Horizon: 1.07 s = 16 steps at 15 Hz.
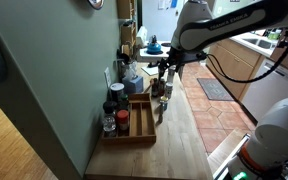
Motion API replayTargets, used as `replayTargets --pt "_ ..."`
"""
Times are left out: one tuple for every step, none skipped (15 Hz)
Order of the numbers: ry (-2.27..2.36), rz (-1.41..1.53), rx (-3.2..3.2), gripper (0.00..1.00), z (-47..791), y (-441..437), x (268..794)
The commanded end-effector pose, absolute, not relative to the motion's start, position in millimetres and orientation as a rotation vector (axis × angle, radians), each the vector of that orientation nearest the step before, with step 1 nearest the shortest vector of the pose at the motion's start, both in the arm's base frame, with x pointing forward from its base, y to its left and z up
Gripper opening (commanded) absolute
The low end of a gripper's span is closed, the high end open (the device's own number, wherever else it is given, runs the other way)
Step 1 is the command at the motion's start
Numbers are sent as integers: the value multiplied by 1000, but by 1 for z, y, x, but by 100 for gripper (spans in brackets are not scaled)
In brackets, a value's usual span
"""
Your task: Put the sauce bottle on the wooden tray
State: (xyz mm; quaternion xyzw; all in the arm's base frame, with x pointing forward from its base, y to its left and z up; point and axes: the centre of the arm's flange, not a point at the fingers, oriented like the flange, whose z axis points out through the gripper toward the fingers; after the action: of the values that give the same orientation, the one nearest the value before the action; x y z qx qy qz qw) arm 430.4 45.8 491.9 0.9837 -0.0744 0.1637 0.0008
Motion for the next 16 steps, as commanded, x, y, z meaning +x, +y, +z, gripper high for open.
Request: replayTargets --pt "-193 499 3076 100 502 16 489" --pt "-198 495 3068 100 501 10 499" --pt "-205 484 3065 100 497 6 509" --pt "-207 472 3059 100 492 2 517" --pt "-208 451 3056 100 485 -1 524" --pt "-208 433 3063 100 479 -3 530" --pt "-213 421 3067 100 472 -6 536" --pt "-218 405 3069 100 464 -8 541" --pt "-214 391 3072 100 457 -11 547" --pt "-205 385 3079 100 451 -14 552" --pt "-200 371 3080 100 445 -17 556" --pt "-187 363 3085 100 440 -20 560" --pt "-177 352 3086 100 434 -23 563" --pt "-163 344 3089 100 430 -25 566" --pt "-149 335 3085 100 426 -28 570" --pt "-140 325 3086 100 421 -31 572"
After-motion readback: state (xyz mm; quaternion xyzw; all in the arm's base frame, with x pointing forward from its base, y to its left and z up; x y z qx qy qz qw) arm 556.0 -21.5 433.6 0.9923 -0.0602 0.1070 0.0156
